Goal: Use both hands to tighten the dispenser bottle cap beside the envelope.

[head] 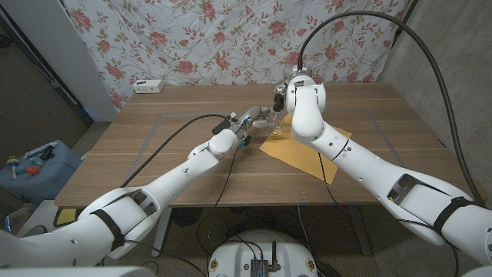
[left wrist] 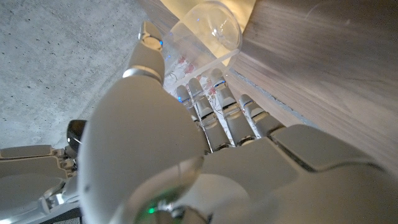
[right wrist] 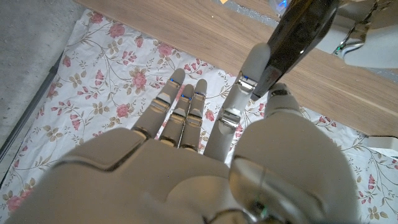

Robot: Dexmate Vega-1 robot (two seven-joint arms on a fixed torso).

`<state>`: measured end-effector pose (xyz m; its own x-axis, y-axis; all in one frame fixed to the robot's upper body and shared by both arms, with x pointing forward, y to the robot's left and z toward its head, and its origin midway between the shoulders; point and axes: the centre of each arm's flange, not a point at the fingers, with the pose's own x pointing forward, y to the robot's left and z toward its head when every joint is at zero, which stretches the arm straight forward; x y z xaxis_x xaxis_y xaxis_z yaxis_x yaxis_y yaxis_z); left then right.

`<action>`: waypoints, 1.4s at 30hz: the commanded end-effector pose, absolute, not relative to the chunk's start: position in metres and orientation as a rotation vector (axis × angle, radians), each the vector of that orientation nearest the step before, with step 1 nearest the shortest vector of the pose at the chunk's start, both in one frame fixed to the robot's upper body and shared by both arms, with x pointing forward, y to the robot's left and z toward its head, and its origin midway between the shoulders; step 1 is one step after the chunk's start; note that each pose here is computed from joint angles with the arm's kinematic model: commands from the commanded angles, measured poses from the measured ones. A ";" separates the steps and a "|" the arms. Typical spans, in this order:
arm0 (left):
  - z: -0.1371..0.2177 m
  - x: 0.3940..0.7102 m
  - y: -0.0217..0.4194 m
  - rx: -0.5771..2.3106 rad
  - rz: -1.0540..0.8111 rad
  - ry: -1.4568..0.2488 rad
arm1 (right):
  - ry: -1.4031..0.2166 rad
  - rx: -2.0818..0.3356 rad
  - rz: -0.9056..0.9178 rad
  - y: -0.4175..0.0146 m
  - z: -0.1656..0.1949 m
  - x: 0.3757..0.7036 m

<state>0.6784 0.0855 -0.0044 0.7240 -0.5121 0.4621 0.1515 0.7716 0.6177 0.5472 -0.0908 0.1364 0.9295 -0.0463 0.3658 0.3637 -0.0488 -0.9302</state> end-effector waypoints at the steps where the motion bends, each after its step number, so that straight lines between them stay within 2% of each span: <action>1: -0.002 0.681 0.085 0.580 -0.388 -0.671 | -0.198 -1.502 -0.351 -0.095 0.136 0.553; 17: 0.000 0.684 0.084 0.581 -0.390 -0.674 | -0.204 -1.488 -0.340 -0.095 0.136 0.553; 42: -0.001 0.682 0.087 0.575 -0.384 -0.680 | -0.224 -1.524 -0.356 -0.100 0.142 0.535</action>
<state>0.6833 0.0855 -0.0002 0.7186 -0.5112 0.4715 0.1495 0.7757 0.6132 0.5442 -0.0954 0.1387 0.9309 -0.0868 0.3548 0.3589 0.0355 -0.9327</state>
